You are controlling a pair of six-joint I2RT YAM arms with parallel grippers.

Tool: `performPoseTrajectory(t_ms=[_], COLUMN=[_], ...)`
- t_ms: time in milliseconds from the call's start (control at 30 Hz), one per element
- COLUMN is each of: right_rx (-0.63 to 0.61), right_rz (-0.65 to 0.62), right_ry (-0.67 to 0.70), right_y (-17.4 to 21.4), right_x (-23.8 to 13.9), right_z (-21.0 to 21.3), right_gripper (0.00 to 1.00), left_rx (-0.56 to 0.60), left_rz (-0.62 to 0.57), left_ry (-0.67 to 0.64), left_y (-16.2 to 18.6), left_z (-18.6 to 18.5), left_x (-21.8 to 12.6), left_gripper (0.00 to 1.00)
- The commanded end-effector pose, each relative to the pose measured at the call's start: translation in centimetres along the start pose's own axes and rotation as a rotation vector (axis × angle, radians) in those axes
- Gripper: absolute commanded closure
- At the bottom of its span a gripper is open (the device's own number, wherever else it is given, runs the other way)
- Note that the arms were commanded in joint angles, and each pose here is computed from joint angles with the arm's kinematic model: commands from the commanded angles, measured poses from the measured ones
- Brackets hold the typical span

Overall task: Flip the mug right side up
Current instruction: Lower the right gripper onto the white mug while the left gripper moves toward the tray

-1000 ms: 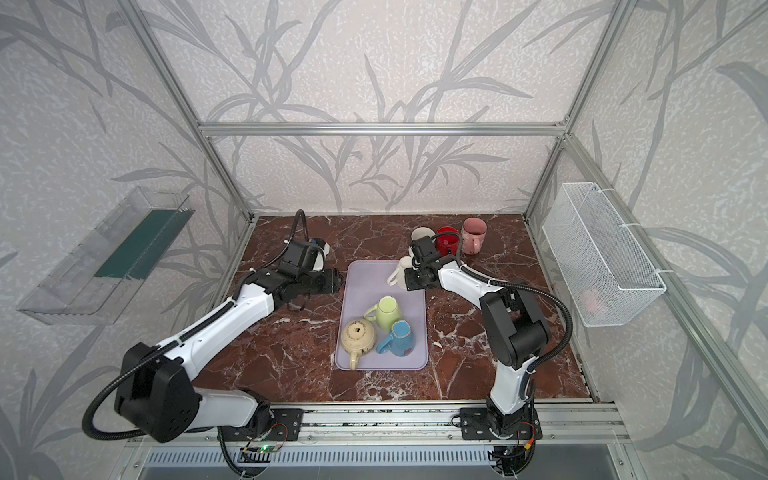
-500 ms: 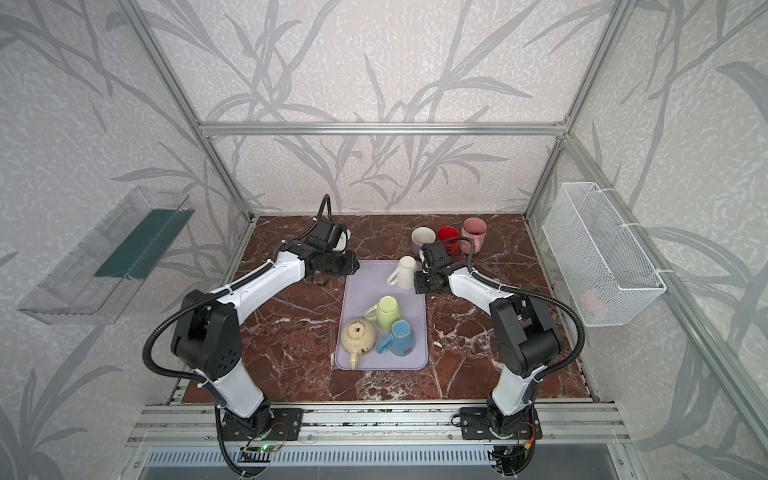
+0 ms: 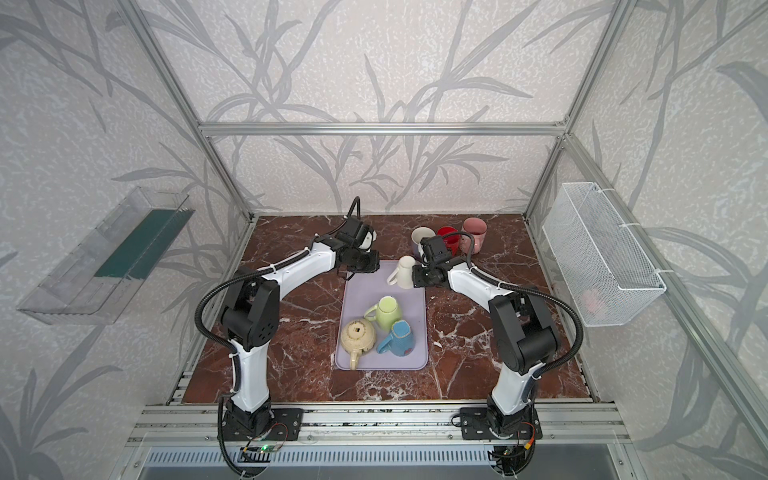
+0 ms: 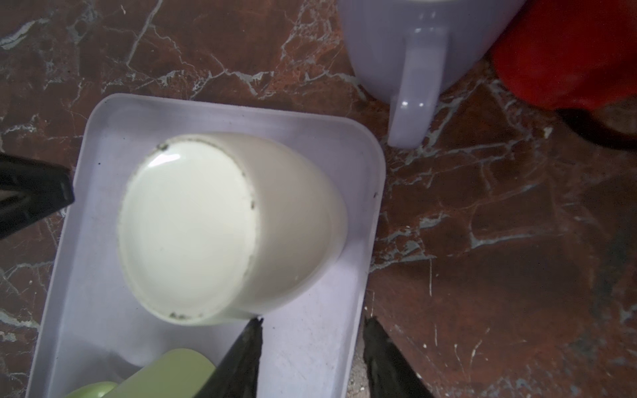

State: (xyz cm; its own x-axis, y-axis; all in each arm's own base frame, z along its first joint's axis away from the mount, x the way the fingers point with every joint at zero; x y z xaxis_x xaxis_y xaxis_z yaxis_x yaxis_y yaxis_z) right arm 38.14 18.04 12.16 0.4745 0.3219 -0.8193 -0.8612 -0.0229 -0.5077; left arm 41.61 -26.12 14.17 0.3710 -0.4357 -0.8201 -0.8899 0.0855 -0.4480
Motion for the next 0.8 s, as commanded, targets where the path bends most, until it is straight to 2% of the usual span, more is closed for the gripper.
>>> performPoseTrajectory(t_ms=[0, 267, 767], right_rx=[0.013, 0.012, -0.006], right_rz=[0.010, 0.027, 0.041], right_ry=[0.000, 0.023, 0.049], right_y=[-0.5, -0.4, -1.3], right_x=[0.5, 0.8, 1.5], right_z=[0.0, -0.2, -0.2], right_gripper=[0.51, 0.51, 0.51], left_rx=[0.018, 0.035, 0.057], left_rz=[-0.001, 0.007, 0.017], left_ry=[0.035, 0.058, 0.092], left_y=[-0.3, -0.6, 2.9], left_z=[-1.1, -2.5, -5.0], left_x=[0.5, 1.9, 1.8], left_gripper=[0.87, 0.89, 0.90])
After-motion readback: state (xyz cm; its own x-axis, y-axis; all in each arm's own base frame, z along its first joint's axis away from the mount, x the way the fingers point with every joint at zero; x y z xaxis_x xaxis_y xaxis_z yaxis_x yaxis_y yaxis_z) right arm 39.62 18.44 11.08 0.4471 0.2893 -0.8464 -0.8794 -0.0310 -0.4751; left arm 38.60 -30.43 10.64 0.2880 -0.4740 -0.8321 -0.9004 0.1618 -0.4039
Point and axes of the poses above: each gripper's point midway between its finger pads, its own x axis out along the fingers, its own z axis along the line the jaws close on, y = z × x, the point moved 5 cm from there along -x, back along the fingers, and after that the axes turned 1 degree about x, right-handed, at the moved point
